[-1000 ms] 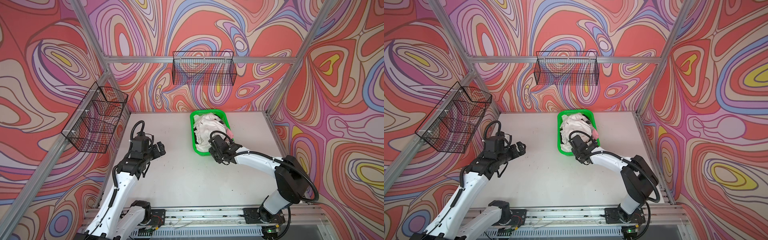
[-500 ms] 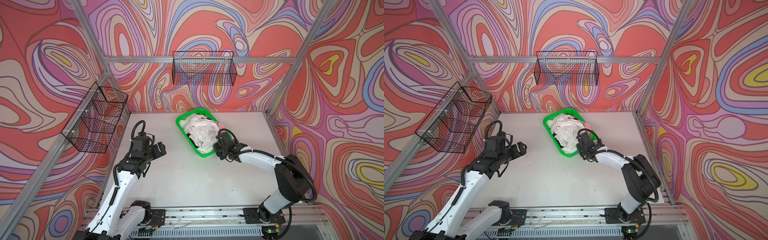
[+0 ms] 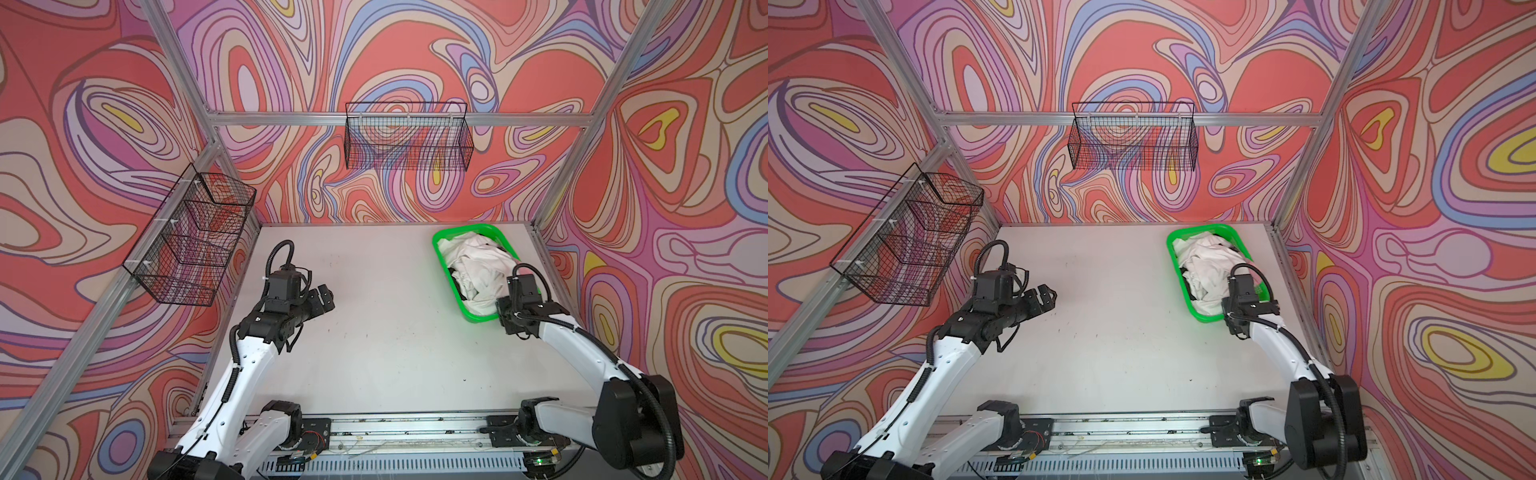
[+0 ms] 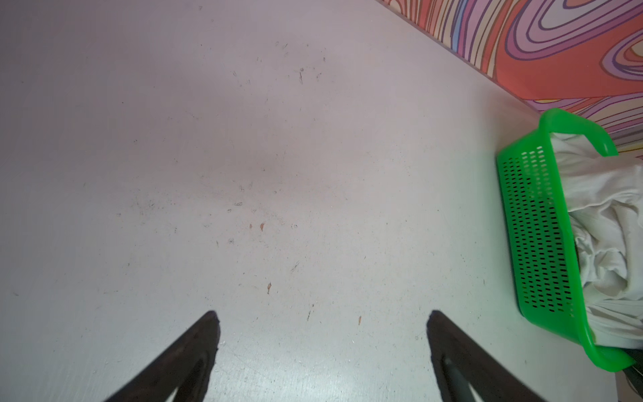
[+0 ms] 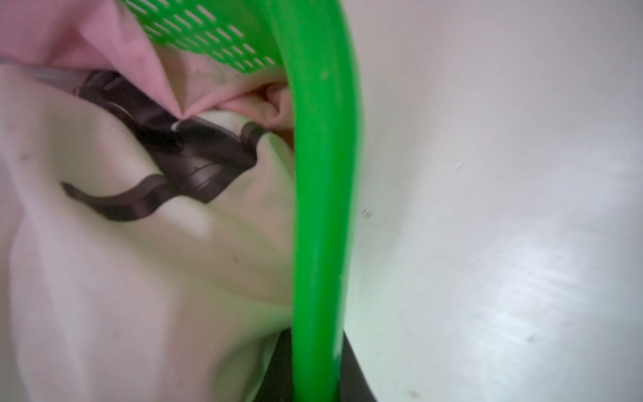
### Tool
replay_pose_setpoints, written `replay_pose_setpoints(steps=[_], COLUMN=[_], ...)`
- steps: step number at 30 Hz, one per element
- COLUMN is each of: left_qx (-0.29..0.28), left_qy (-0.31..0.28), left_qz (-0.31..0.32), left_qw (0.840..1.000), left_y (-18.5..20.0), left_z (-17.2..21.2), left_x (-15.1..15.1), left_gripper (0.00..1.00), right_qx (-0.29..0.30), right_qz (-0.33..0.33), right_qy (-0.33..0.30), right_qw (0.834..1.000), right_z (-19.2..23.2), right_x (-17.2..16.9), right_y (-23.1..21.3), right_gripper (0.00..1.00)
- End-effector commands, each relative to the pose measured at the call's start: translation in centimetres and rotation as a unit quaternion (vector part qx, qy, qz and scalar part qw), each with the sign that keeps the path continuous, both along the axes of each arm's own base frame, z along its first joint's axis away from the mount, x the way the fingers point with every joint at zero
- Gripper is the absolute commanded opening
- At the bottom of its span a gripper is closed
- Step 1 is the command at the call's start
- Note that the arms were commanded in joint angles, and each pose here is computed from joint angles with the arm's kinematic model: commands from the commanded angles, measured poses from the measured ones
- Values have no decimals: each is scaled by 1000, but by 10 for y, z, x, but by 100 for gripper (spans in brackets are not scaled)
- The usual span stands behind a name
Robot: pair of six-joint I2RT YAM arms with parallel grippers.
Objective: Fold and stack the t-shirts
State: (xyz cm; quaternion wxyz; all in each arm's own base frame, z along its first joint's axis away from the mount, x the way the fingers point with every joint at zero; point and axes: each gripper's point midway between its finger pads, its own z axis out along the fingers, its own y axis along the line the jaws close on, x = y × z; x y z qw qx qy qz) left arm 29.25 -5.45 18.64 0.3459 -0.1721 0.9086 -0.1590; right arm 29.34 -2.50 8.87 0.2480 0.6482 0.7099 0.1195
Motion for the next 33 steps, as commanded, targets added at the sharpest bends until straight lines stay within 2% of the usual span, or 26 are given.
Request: replay_pose_setpoints(steps=[1, 3, 6, 10, 14, 26, 33], left_qx=[-10, -12, -14, -11, -9, -8, -9], left_qy=[-2, 0, 1, 1, 0, 11, 13], left_qz=[-9, -12, -15, -13, -13, -16, -19], left_qw=[1000, 1000, 1000, 1000, 1000, 1000, 1000], left_y=[-5, -6, -8, -7, -6, -8, -9], left_z=[7, 7, 6, 7, 6, 1, 1], left_x=[3, 4, 5, 5, 5, 9, 10], left_gripper=[94, 94, 94, 94, 94, 94, 93], right_qx=[-45, -44, -46, -22, -6, -2, 7], right_qz=[-62, -74, -63, -4, 42, -76, -96], right_qy=[21, 24, 21, 18, 58, 41, 25], right_qw=[997, 996, 997, 1000, 997, 996, 995], right_z=[1, 1, 5, -4, -22, -33, -28], right_x=[-24, -22, -1, 42, 65, 79, 100], right_y=[-50, -63, -68, -62, -59, -109, -119], right_gripper=[0, 0, 0, 0, 0, 0, 0])
